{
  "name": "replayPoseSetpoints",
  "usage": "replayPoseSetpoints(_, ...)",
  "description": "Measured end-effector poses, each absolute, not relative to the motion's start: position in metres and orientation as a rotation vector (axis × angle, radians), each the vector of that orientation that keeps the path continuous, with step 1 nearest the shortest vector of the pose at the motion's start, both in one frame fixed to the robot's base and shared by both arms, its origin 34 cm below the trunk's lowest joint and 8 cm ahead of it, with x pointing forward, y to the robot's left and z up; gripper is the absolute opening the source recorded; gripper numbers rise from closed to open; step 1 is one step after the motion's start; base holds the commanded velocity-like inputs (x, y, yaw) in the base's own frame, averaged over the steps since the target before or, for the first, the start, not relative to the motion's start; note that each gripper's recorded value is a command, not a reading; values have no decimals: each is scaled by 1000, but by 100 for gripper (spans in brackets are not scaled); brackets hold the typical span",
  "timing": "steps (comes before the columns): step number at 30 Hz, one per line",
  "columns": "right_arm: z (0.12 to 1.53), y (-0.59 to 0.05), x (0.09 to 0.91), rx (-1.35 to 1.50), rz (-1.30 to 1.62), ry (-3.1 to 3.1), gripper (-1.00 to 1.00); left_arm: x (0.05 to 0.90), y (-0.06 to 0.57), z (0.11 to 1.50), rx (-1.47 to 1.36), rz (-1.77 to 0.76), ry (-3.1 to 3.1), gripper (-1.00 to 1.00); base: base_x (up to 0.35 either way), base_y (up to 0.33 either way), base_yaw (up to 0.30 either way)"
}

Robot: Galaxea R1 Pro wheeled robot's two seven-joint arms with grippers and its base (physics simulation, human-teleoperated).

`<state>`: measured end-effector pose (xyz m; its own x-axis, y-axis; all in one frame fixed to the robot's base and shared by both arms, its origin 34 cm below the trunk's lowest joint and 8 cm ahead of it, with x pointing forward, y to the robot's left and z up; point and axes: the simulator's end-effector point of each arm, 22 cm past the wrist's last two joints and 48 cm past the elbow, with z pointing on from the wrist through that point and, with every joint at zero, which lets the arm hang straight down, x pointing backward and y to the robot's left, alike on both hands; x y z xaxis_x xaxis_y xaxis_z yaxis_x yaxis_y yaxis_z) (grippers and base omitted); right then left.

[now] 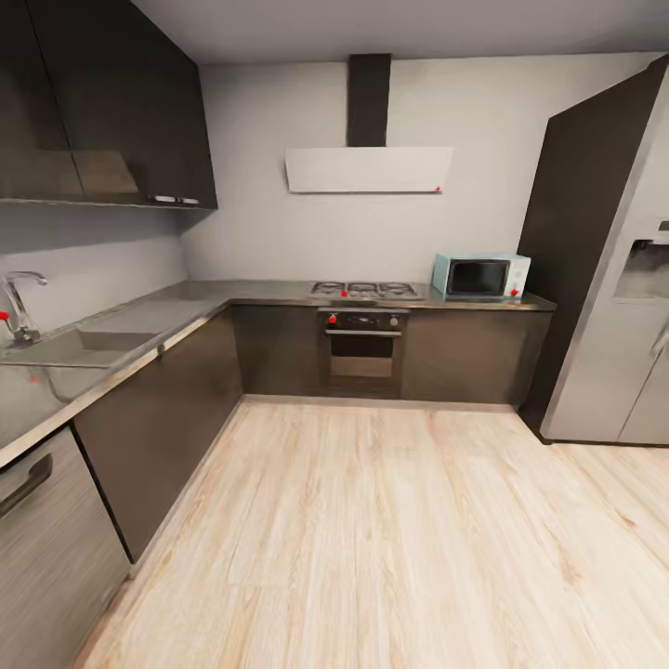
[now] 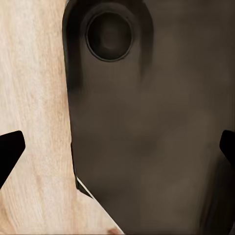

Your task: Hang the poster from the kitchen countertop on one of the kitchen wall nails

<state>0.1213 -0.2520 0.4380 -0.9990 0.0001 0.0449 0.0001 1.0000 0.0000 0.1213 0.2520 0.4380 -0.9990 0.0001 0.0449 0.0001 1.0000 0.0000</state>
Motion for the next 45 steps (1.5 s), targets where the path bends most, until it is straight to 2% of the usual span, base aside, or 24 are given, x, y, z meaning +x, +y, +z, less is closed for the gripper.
replayPoseSetpoints(5, 437, -250, 148, 5, -4, -3142, 100, 112, 230, 439, 2, 46, -3096, 100, 0, 0, 0)
replayPoseSetpoints(20, 437, -251, 147, 6, -3, -3140, 100, 112, 229, 439, 2, 46, -3095, 100, 0, 0, 0)
replayPoseSetpoints(29, 438, -262, 192, 2, 22, -3221, 100, 128, 232, 439, 3, 39, -3135, 100, 0, 0, 0)
replayPoseSetpoints(30, 442, -262, 223, 2, 24, -3288, 100, 160, 233, 439, 4, 39, -3201, 100, 0, 0, 0)
replayPoseSetpoints(31, 456, -263, 292, 3, 26, -3436, 100, 233, 233, 450, 7, 40, -3357, 100, 0, 0, 0)
replayPoseSetpoints(32, 478, -263, 351, 6, 28, -3567, 100, 272, 234, 459, 7, 40, -3437, 100, 0, 0, 0)
replayPoseSetpoints(36, 514, -263, 418, 9, 33, -3744, 100, 352, 239, 492, 5, 30, -3620, 100, 0, 0, 0)
replayPoseSetpoints(40, 542, -263, 457, 13, 36, -3862, 100, 394, 244, 517, 13, 20, -3723, 100, 0, 0, 0)
replayPoseSetpoints(45, 540, -264, 452, -1, 39, -3862, 100, 396, 253, 518, 9, -3, -3729, 100, 0, 0, 257)
